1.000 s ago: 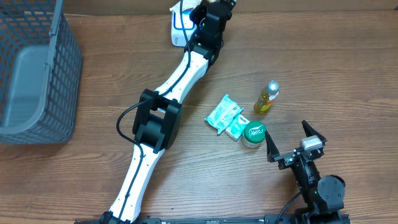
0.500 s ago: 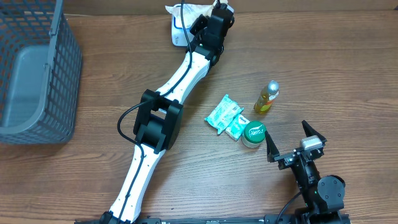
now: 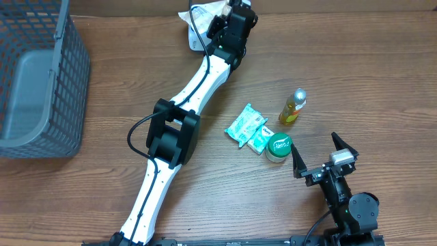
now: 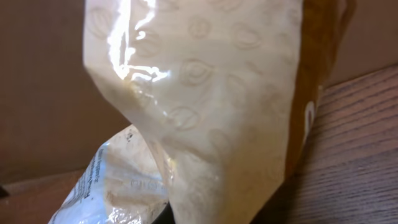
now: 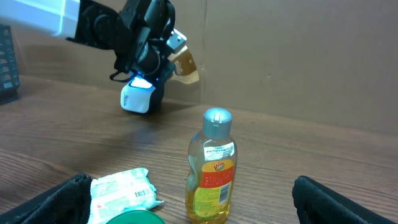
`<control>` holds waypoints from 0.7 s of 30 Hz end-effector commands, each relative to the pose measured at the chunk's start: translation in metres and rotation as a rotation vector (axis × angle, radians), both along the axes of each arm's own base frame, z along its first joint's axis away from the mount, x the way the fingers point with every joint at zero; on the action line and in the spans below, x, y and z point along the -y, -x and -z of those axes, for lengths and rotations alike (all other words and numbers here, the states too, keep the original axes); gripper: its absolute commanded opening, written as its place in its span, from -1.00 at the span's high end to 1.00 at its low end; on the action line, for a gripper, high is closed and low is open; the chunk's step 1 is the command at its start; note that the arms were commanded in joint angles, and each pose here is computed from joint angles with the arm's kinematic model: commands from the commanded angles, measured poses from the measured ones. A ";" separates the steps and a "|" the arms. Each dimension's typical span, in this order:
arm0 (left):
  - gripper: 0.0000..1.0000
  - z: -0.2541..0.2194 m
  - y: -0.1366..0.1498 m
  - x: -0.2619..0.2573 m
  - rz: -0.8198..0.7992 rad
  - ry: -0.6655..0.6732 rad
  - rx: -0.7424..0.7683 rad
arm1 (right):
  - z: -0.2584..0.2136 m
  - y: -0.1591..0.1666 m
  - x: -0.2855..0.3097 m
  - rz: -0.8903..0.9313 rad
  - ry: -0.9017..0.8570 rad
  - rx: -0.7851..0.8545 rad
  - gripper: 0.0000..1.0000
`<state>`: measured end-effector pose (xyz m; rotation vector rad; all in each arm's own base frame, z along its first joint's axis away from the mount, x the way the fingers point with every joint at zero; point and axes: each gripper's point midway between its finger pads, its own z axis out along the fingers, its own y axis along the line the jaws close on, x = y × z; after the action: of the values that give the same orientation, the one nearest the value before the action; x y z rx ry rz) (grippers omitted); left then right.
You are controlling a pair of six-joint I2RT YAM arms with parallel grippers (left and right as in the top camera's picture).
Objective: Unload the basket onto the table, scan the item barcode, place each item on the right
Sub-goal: 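Hold the snack bag's barcode over the scanner with the left gripper, then lower the snack bag beside the wipes packet and release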
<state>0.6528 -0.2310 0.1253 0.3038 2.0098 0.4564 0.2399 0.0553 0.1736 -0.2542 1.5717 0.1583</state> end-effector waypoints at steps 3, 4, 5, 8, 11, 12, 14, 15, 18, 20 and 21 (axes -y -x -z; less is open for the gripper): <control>0.92 -0.120 0.025 -0.016 -0.101 0.235 0.115 | 0.002 0.000 0.002 0.009 -0.002 0.002 -1.00; 0.91 -0.125 0.035 -0.020 -0.114 0.260 0.087 | 0.002 0.000 0.002 0.009 -0.002 0.002 -1.00; 0.91 -0.129 0.049 -0.025 -0.136 0.291 0.039 | 0.002 0.000 0.002 0.009 -0.002 0.002 -1.00; 0.91 -0.127 0.091 -0.038 -0.187 0.346 -0.122 | 0.002 0.000 0.002 0.009 -0.003 0.002 -1.00; 0.91 -0.109 0.140 -0.047 -0.224 0.386 -0.342 | 0.002 0.000 0.002 0.009 -0.002 0.002 -1.00; 0.91 -0.099 0.158 -0.048 -0.236 0.399 -0.435 | 0.002 0.000 0.002 0.009 -0.002 0.002 -1.00; 0.90 -0.079 0.191 -0.050 -0.258 0.415 -0.612 | 0.002 0.000 0.002 0.009 -0.002 0.002 -1.00; 0.91 -0.067 0.207 -0.051 -0.282 0.426 -0.702 | 0.002 0.000 0.002 0.009 -0.002 0.002 -1.00; 0.91 -0.037 0.247 -0.050 -0.345 0.440 -0.914 | 0.002 0.000 0.002 0.009 -0.002 0.002 -1.00; 0.91 -0.020 0.261 -0.049 -0.360 0.432 -0.999 | 0.002 0.000 0.002 0.009 -0.002 0.002 -1.00; 0.91 -0.011 0.267 -0.048 -0.366 0.426 -1.028 | 0.002 0.000 0.002 0.009 -0.002 0.002 -1.00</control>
<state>0.4064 -0.1653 0.1685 -0.0574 2.9666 0.1749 0.2398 0.0554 0.1738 -0.2544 1.5705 0.1586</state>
